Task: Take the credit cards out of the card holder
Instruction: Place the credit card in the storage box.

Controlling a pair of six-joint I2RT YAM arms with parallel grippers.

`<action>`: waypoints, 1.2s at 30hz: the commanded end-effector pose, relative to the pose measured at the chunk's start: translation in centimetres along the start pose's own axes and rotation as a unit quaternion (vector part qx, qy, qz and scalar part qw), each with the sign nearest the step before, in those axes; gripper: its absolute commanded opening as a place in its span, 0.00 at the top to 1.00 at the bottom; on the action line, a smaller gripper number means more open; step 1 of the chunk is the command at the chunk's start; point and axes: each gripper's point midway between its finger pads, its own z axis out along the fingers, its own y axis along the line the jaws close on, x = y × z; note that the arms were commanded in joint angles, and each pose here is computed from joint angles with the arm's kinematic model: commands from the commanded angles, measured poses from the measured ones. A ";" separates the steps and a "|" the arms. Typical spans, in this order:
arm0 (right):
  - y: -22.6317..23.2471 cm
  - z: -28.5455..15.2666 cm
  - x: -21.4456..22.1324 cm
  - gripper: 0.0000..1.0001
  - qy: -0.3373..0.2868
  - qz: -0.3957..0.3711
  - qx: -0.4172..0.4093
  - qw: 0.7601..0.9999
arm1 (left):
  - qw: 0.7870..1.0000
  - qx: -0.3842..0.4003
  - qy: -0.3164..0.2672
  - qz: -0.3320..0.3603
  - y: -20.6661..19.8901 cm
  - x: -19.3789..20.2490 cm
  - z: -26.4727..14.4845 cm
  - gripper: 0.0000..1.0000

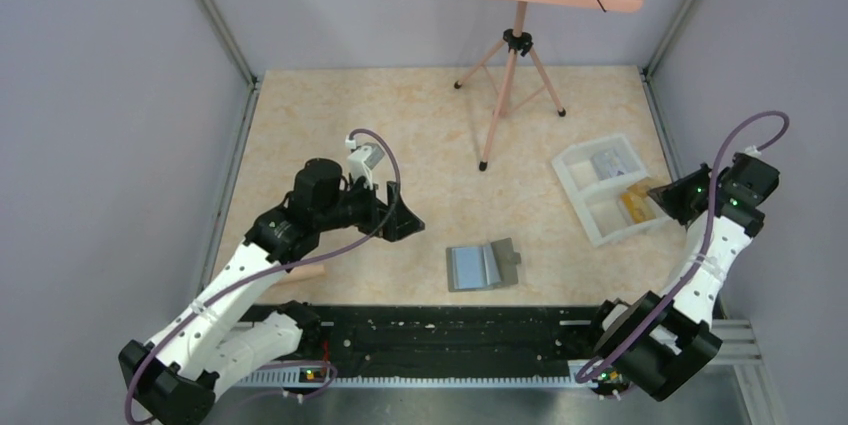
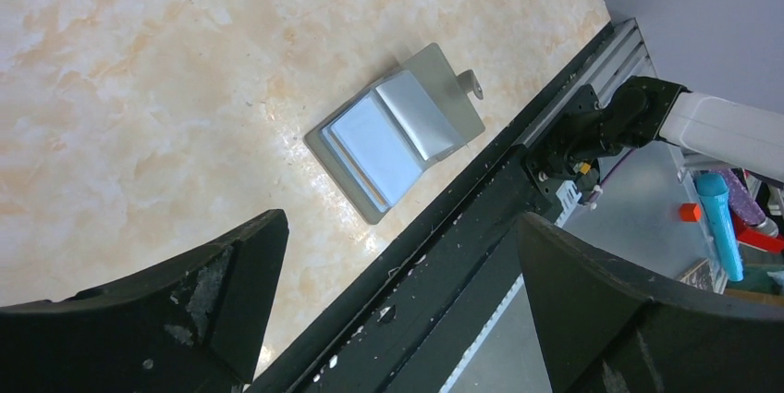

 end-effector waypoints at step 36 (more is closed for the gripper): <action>-3.1 4.8 -0.2 1.00 -0.039 0.071 -0.009 0.997 | 0.997 -0.027 -0.058 0.038 0.0 -2.1 -2.1 0.01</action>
